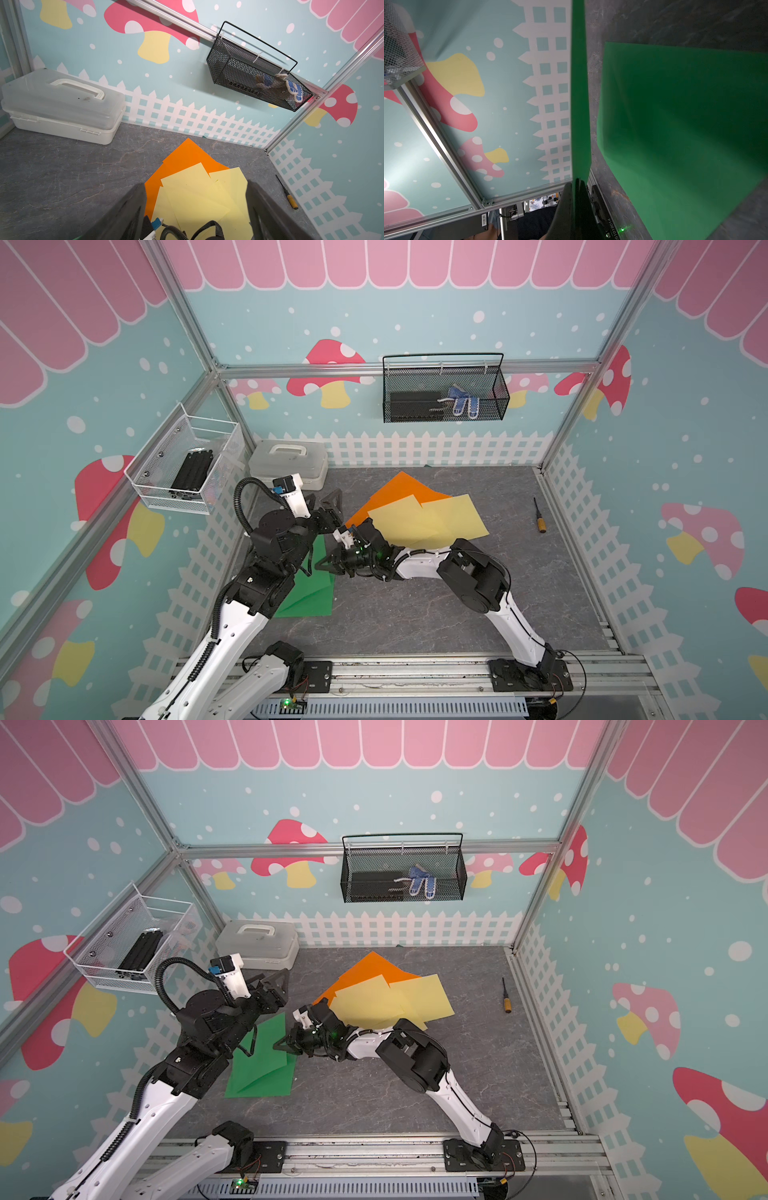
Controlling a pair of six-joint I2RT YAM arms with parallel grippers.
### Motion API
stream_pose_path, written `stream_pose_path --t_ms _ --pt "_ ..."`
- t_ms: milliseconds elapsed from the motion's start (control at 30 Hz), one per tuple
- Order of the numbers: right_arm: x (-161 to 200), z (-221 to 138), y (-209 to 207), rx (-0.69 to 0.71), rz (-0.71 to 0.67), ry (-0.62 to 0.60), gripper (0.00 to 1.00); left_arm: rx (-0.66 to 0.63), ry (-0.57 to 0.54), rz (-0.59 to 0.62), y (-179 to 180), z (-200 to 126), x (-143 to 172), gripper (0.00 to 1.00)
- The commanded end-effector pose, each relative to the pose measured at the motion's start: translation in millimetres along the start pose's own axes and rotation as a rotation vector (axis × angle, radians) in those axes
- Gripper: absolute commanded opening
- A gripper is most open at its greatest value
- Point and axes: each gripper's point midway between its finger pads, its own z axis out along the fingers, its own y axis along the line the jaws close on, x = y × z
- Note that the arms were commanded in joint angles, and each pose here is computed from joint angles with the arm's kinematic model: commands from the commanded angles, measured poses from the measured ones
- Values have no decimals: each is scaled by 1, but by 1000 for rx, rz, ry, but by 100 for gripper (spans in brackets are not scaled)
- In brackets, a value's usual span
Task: Sort the scattered colored papers by color
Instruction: Place the colored paper.
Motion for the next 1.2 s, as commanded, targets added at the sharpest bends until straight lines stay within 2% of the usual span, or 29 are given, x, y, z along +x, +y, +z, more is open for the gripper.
stream_pose_path --t_ms 0,600,1167 --pt "6 5 0 -62 53 -42 0 -15 3 15 4 -2 2 78" --pt "17 8 -41 -49 210 -158 0 -17 25 11 8 -9 11 79" --pt "23 10 -62 -19 279 -206 0 -20 35 5 12 -15 15 80"
